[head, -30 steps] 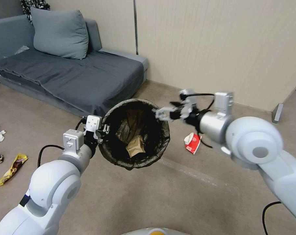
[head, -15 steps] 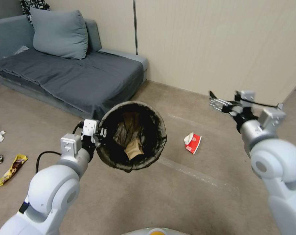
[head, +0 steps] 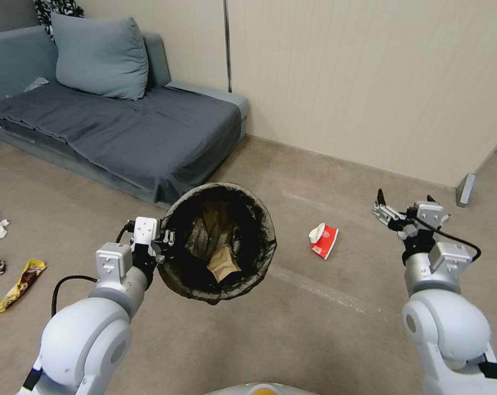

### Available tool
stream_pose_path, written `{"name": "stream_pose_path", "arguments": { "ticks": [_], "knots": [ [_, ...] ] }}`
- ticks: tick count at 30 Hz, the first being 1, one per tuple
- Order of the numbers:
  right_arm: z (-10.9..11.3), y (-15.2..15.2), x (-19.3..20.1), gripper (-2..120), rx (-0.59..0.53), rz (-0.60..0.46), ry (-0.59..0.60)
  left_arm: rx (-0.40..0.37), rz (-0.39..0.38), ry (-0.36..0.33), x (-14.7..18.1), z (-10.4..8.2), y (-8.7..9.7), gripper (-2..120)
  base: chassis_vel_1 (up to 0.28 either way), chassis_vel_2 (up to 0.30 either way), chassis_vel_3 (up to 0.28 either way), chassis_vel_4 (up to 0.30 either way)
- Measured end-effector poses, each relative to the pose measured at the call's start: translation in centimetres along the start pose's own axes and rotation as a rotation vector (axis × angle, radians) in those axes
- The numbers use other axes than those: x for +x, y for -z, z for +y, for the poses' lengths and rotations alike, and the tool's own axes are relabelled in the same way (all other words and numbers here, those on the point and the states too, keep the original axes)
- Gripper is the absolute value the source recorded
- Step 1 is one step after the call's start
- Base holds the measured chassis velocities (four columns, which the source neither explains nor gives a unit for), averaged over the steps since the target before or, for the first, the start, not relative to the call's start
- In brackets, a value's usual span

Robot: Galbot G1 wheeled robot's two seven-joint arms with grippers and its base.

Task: Pick up the trash bin, then pick up the garbage from the floor and place it into the trash bin.

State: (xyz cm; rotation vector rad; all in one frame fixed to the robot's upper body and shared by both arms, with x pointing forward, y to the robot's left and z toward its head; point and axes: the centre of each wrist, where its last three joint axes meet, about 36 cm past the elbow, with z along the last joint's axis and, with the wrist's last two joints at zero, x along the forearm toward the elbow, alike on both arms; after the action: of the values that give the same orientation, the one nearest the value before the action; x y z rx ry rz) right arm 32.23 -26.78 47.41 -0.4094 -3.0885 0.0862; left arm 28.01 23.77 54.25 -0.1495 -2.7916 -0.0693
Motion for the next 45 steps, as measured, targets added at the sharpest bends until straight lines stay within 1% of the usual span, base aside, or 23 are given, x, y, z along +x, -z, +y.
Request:
{"name": "stream_pose_path", "arguments": {
  "ticks": [6,13,16,19,23,25,26,28,29,30,33,34,36,38,39,40,41,42,43,45],
  "knots": [
    [0.5,-1.7,0.6,100,-0.006,0.018,-0.017,0.004,0.000,0.009,0.9,-0.3,0.1,0,0.000,0.000,0.000,0.000],
    [1.1,-3.3,1.1,100,0.000,0.021,-0.027,0.018,0.017,0.029,1.3,-0.6,-0.5,0,0.000,0.000,0.000,0.000],
    [1.1,-3.9,1.4,100,0.004,0.028,-0.034,0.011,0.018,0.042,1.3,-0.6,-0.6,0,0.000,0.000,0.000,0.000],
    [1.4,-6.0,1.6,100,0.024,0.072,-0.026,0.000,0.023,0.048,1.4,-0.5,-0.7,0,0.000,0.000,0.000,0.000],
    [1.8,-7.1,0.4,100,0.053,0.114,0.003,-0.003,0.021,0.052,1.4,-0.4,-0.7,0,0.000,0.000,0.000,0.000],
    [2.4,-7.5,-1.2,100,0.048,0.185,0.039,-0.005,0.020,0.053,1.4,-0.3,-0.6,0,0.000,0.000,0.000,0.000],
    [2.4,-7.5,-1.2,100,0.048,0.185,0.039,-0.005,0.020,0.053,1.4,-0.3,-0.6,0,0.000,0.000,0.000,0.000],
    [3.3,-7.9,-4.1,100,0.025,0.304,0.090,-0.004,0.019,0.055,1.4,-0.2,-0.6,0,0.000,0.000,0.000,0.000],
    [3.6,-8.1,-5.4,100,0.019,0.337,0.109,-0.004,0.019,0.056,1.4,-0.2,-0.6,0,0.000,0.000,0.000,0.000],
    [3.6,-8.1,-5.4,100,0.019,0.337,0.109,-0.004,0.019,0.056,1.4,-0.2,-0.6,0,0.000,0.000,0.000,0.000],
    [4.5,-7.7,-9.5,100,-0.014,0.409,0.173,-0.004,0.021,0.060,1.4,-0.1,-0.6,0,0.000,0.000,0.000,0.000],
    [4.5,-7.7,-9.5,100,-0.014,0.409,0.173,-0.004,0.021,0.060,1.4,-0.1,-0.6,0,0.000,0.000,0.000,0.000],
    [5.1,-7.4,-11.2,100,-0.051,0.456,0.210,-0.008,0.019,0.061,1.4,0.1,-0.6,0,0.000,0.000,0.000,0.000],
    [6.2,-7.3,-13.7,100,-0.086,0.517,0.252,-0.014,0.014,0.062,1.4,0.3,-0.4,0,0.000,0.000,0.000,0.000],
    [6.2,-7.3,-13.7,100,-0.086,0.517,0.252,-0.014,0.014,0.062,1.4,0.3,-0.4,0,0.000,0.000,0.000,0.000],
    [6.9,-7.7,-15.1,100,-0.098,0.554,0.273,-0.018,0.012,0.061,1.4,0.4,-0.3,0,0.000,0.000,0.000,0.000],
    [8.1,-8.2,-16.8,100,-0.115,0.615,0.302,-0.022,0.013,0.060,1.3,0.5,-0.3,0,0.000,0.000,0.000,0.000],
    [8.9,-8.6,-17.9,100,-0.126,0.647,0.320,-0.025,0.014,0.060,1.2,0.6,-0.3,0,0.000,0.000,0.000,0.000],
    [8.9,-8.6,-17.9,100,-0.126,0.647,0.320,-0.025,0.014,0.060,1.2,0.6,-0.3,0,0.000,0.000,0.000,0.000],
    [10.0,-8.8,-19.3,100,-0.128,0.677,0.335,-0.026,0.014,0.061,1.2,0.6,-0.3,0,0.000,0.000,0.000,0.000]
  ]
}}
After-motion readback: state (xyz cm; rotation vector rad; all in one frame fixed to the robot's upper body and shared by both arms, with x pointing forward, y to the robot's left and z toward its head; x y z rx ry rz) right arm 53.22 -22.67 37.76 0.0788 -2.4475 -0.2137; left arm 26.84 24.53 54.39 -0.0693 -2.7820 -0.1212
